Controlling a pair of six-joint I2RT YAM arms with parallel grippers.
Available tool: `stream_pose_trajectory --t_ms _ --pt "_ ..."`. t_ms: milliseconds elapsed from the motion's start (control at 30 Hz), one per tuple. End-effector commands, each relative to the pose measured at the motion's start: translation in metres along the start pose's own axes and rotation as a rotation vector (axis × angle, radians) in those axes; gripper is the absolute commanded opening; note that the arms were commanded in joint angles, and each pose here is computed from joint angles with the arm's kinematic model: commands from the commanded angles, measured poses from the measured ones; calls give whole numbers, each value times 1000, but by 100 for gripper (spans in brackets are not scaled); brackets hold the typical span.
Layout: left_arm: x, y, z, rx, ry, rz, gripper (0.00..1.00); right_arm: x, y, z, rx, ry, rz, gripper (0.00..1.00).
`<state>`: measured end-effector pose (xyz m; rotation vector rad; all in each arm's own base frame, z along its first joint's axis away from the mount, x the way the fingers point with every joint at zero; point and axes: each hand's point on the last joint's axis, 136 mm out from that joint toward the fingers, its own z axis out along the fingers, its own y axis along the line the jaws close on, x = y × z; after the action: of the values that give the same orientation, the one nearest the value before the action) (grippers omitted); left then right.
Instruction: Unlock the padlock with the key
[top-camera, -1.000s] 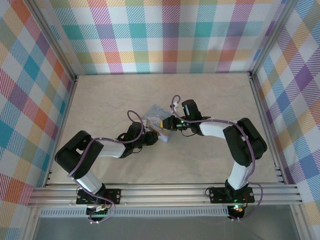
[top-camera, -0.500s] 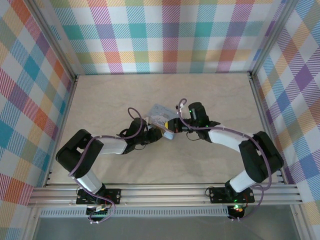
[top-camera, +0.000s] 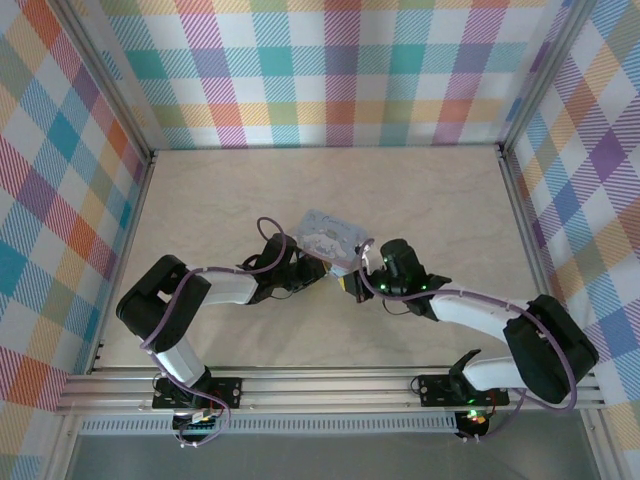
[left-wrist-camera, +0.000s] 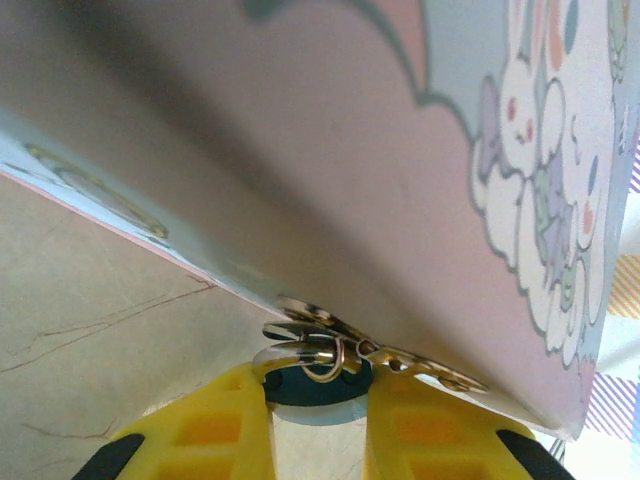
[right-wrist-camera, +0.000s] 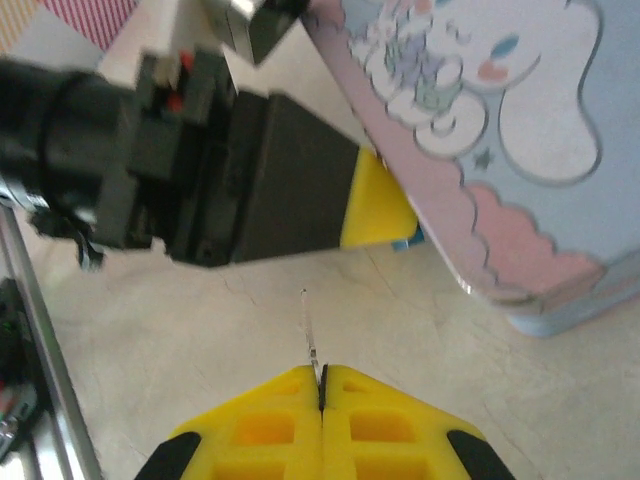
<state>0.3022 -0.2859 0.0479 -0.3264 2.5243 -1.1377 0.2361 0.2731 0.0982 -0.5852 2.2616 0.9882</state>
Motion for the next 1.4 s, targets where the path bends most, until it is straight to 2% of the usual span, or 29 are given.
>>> stream_pose_trajectory --t_ms 0,267,933,1000,1367 --pt "-3 -7 2 13 13 -29 20 7 -10 2 50 -24 -61 2" --pt "-4 -12 0 16 10 -53 20 29 -17 26 98 13 -119 1" --pt "-4 -15 -1 11 13 -52 21 20 -31 51 144 -64 -126 1" --pt "-4 -16 -1 12 13 -52 21 12 -29 50 138 -103 -129 1" --pt "-3 -16 -1 11 13 -53 21 14 -32 56 139 -101 -114 1"
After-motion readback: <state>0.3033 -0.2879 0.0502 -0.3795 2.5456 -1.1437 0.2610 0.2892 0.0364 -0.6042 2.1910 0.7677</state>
